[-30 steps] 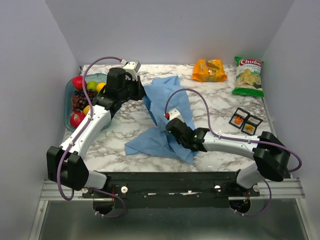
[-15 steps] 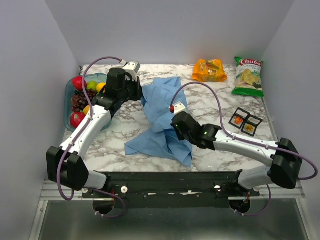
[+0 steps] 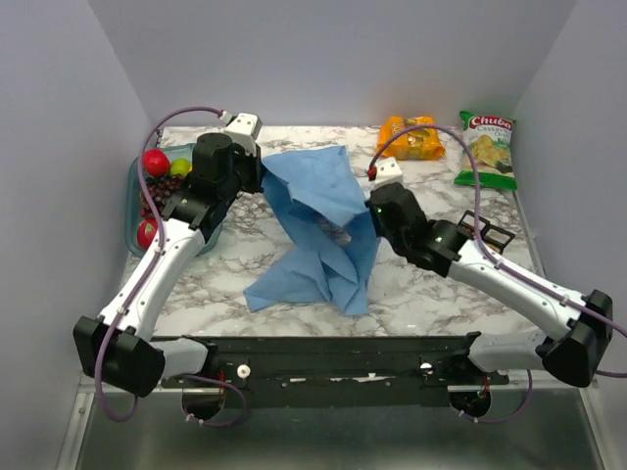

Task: Pin the brooch onto the clothing
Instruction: Flatten out the clothes at the center of the board.

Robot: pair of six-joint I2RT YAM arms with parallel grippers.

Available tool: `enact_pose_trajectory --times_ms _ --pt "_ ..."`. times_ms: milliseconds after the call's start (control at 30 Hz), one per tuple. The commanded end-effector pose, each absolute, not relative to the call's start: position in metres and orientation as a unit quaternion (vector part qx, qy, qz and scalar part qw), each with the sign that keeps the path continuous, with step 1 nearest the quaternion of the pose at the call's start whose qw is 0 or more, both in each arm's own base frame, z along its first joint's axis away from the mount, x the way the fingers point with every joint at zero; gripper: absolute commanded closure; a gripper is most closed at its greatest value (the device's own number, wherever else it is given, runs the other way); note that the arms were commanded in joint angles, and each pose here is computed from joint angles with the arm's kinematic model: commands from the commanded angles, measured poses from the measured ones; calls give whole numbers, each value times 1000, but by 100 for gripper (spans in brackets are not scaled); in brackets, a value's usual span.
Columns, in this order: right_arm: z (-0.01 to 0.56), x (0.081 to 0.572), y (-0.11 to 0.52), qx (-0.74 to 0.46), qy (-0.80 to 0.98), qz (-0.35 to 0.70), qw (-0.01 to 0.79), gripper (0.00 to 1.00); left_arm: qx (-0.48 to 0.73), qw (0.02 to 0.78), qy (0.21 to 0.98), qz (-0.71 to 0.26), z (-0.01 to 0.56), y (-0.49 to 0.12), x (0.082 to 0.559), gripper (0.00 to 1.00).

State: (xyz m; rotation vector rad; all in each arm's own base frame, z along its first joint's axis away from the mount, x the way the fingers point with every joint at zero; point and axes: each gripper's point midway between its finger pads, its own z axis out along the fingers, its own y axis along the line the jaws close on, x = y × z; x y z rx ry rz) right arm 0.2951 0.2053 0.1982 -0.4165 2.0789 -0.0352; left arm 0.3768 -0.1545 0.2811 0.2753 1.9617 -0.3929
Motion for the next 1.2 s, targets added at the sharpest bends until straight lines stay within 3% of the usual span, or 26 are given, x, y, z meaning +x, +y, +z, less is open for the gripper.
enact_pose_trajectory --times_ms 0,200,433,700,867,1033,1167 --pt "326 317 165 -132 780 -96 604 99 135 645 743 -119 380 -136 367 100" --pt "474 307 141 -93 677 -78 726 99 216 739 635 -53 479 -131 326 100" --pt "573 275 115 -94 587 -52 803 99 315 807 497 -45 562 -137 256 100" --pt "618 239 98 -103 530 -1 842 99 335 829 438 -90 610 -142 215 100" --pt "623 238 98 -101 523 5 846 99 323 818 460 -123 605 -155 232 100" --pt "621 256 101 -90 527 -45 844 99 277 807 515 -87 587 -150 277 100" --pt "632 246 95 -93 517 -34 850 99 275 821 490 -100 601 -148 263 100"
